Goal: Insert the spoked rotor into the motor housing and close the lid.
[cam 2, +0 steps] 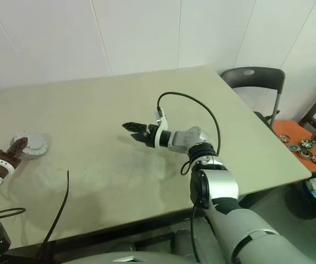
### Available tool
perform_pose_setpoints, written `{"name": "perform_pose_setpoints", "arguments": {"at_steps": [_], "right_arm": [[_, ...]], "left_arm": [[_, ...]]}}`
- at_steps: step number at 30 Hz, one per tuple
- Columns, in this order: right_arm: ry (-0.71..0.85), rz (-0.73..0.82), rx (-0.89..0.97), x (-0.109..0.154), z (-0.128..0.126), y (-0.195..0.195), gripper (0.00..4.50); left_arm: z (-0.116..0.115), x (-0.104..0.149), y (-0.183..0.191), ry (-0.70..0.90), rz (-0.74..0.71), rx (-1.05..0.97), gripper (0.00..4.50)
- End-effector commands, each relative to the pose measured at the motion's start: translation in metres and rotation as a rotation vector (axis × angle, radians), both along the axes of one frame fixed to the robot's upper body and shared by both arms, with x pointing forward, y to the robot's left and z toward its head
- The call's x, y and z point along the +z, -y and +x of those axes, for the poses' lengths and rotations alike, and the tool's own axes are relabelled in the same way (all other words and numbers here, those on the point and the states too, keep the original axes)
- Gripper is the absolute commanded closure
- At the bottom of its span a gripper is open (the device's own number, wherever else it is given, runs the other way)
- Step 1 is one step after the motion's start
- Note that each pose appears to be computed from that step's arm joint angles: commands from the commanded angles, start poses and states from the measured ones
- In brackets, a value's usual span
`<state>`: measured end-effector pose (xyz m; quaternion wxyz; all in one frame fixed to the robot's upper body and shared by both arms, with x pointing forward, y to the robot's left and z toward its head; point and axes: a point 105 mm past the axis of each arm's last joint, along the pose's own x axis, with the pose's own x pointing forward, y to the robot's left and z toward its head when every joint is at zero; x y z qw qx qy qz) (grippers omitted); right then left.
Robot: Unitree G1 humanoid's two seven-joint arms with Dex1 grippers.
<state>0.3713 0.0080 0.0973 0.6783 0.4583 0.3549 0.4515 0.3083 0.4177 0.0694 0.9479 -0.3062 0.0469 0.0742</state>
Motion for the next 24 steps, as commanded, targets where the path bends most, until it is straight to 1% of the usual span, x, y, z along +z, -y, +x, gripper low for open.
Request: {"name": "perform_pose_setpoints", "arguments": {"at_steps": [1, 5, 8, 11, 14, 15, 16, 20, 24], "right_arm": [[0.051, 0.017, -0.003, 0.015, 0.005, -0.002, 0.51], [0.049, 0.011, -0.01, 0.014, 0.006, -0.001, 0.51], [0.051, 0.007, -0.012, 0.013, 0.006, -0.002, 0.51], [0.049, 0.006, -0.014, 0.012, 0.006, -0.004, 0.46], [0.048, 0.01, -0.013, 0.012, 0.006, -0.005, 0.46], [0.047, 0.011, -0.013, 0.012, 0.006, -0.005, 0.46], [0.047, 0.01, -0.014, 0.013, 0.007, -0.005, 0.46], [0.049, 0.017, 0.004, 0.013, 0.004, -0.01, 0.46], [0.047, 0.016, 0.016, 0.012, 0.002, -0.014, 0.46]], "left_arm": [[-0.002, 0.002, -0.012, -0.04, 0.083, 0.04, 2.15], [-0.008, -0.01, -0.018, -0.126, 0.144, 0.06, 2.15], [-0.014, -0.013, -0.025, -0.156, 0.159, 0.082, 2.15], [-0.021, -0.015, -0.027, -0.161, 0.158, 0.065, 1.38], [-0.034, -0.022, -0.039, -0.233, 0.185, 0.119, 0.48], [-0.036, -0.022, -0.04, -0.234, 0.184, 0.116, 0.09], [-0.037, -0.022, -0.04, -0.23, 0.181, 0.109, 0.04], [-0.057, -0.012, -0.057, -0.203, 0.179, 0.152, 0.04], [-0.07, -0.008, -0.068, -0.2, 0.18, 0.185, 0.04]]}}
